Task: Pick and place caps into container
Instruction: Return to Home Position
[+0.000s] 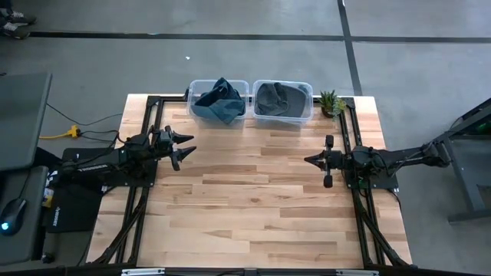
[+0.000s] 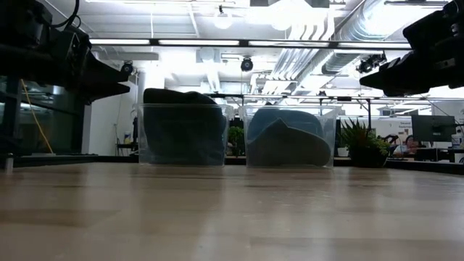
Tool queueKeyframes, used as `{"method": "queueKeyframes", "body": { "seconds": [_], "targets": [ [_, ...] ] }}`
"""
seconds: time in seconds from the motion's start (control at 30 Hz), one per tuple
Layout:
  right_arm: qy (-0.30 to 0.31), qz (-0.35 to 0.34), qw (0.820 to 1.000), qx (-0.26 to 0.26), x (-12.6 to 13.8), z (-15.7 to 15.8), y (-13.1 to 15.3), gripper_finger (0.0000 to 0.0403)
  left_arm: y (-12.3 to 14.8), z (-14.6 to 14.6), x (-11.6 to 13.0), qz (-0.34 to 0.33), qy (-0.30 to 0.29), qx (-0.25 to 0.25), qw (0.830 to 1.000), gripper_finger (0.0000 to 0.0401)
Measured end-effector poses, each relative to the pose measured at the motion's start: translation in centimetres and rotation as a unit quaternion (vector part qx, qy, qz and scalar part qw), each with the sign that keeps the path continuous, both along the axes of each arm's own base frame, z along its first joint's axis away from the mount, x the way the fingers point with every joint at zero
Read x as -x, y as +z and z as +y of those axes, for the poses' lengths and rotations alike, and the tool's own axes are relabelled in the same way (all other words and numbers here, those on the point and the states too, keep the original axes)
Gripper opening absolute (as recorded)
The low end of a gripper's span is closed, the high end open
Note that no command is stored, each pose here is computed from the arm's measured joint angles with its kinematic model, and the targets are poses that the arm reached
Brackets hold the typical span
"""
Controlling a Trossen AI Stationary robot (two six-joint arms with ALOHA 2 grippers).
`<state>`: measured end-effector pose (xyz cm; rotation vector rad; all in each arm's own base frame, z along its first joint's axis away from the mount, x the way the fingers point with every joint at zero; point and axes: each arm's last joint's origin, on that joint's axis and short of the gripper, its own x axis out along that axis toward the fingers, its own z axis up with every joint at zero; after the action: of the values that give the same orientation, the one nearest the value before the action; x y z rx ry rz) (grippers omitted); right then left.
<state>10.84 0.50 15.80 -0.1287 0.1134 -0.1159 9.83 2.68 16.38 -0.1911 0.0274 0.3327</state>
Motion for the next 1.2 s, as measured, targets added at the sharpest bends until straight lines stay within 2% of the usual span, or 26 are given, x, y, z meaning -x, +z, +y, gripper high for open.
{"method": "queueKeyframes", "body": {
  "seconds": [1.2],
  "targets": [
    [0.0, 0.001, 1.0, 0.001, 0.0, 0.0, -0.03, 0.0004, -0.01, 0.0, 0.0, 0.001, 0.0, 0.0, 1.0, 0.0232]
  ]
}}
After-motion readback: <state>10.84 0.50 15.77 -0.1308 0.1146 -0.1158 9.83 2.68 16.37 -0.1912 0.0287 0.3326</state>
